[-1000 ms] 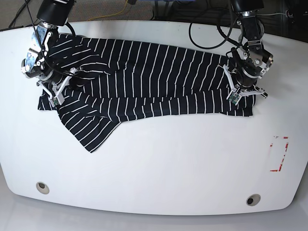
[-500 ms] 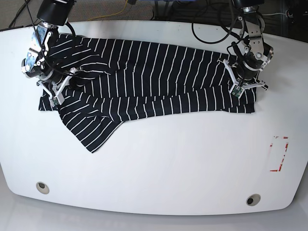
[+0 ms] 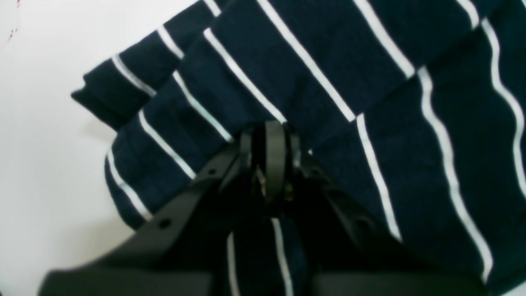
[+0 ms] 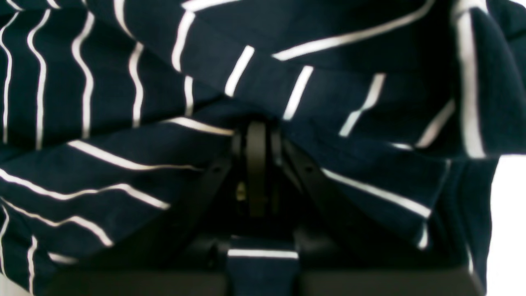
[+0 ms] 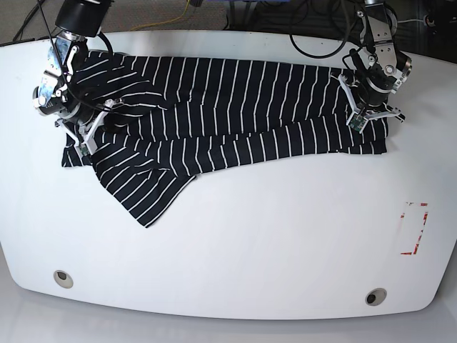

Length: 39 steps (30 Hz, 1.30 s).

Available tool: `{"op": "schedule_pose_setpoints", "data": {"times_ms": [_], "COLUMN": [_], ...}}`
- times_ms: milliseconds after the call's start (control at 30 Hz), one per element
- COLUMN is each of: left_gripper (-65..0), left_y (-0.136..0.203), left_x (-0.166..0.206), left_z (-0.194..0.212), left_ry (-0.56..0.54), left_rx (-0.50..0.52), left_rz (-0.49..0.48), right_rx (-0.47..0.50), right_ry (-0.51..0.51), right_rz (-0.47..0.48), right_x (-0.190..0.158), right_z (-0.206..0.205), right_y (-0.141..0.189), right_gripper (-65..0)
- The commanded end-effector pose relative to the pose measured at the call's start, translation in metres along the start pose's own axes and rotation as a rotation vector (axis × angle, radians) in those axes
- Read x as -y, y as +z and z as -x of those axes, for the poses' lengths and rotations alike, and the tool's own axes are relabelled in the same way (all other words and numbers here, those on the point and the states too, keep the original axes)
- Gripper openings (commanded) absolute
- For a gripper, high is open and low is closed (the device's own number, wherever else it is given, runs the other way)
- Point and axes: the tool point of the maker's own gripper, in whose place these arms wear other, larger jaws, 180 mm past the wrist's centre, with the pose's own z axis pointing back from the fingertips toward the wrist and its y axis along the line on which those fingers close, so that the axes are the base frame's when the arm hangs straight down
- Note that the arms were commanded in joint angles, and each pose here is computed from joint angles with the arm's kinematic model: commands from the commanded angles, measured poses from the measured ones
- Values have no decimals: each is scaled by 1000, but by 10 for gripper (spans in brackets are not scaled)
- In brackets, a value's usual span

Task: Layout the t-shirt on the table in an organized manner, then fold the t-shirt properly
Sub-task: 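Move the right gripper to the folded edge and grasp the fabric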

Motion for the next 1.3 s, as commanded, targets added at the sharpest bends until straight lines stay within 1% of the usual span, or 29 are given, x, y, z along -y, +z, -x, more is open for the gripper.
{"op": "schedule_pose_setpoints", "data": {"times_ms": [0,100,233,433,533,667,733,833,867,933,967,1033,1267], "left_gripper": [-625,-625,-625,-625,-624,-620,-592,-484,-432,-362,-344,-323,-328], "left_y": [7,11,13,15,16,17,17,17,17,17,17,16,14], "left_x": [-10,-14,-16,-26,-30,-31,-32,-32,-33,-38,-40,-42,-55], "left_z": [-6,-13,-20,-29,-36,-38,-39,-40,-42,-46,-49,-53,-80], "left_ry": [-34,-46,-84,-92,-97,-100,-101,-103,-103,-99,-99,-98,-95], "left_rx": [-1,4,-17,-25,-11,-7,-5,-4,1,11,16,27,83], "left_rz": [-36,-54,-47,-79,-91,-95,-97,-99,-102,-112,-116,-121,-152], "right_rx": [-95,-74,-49,-22,7,38,47,73,89,117,130,139,172], "right_ry": [33,47,76,108,134,167,175,175,174,175,174,160,89], "right_rz": [47,57,80,105,129,164,178,198,203,214,218,212,160], "right_x": [8,8,10,9,9,10,11,14,15,18,19,23,35], "right_z": [17,9,-3,-19,-30,-46,-51,-58,-63,-77,-84,-91,-126], "right_y": [5,9,18,29,38,51,56,64,66,69,69,66,49], "right_gripper": [-639,-639,-639,-634,-574,-453,-417,-382,-369,-341,-329,-294,-194]}}
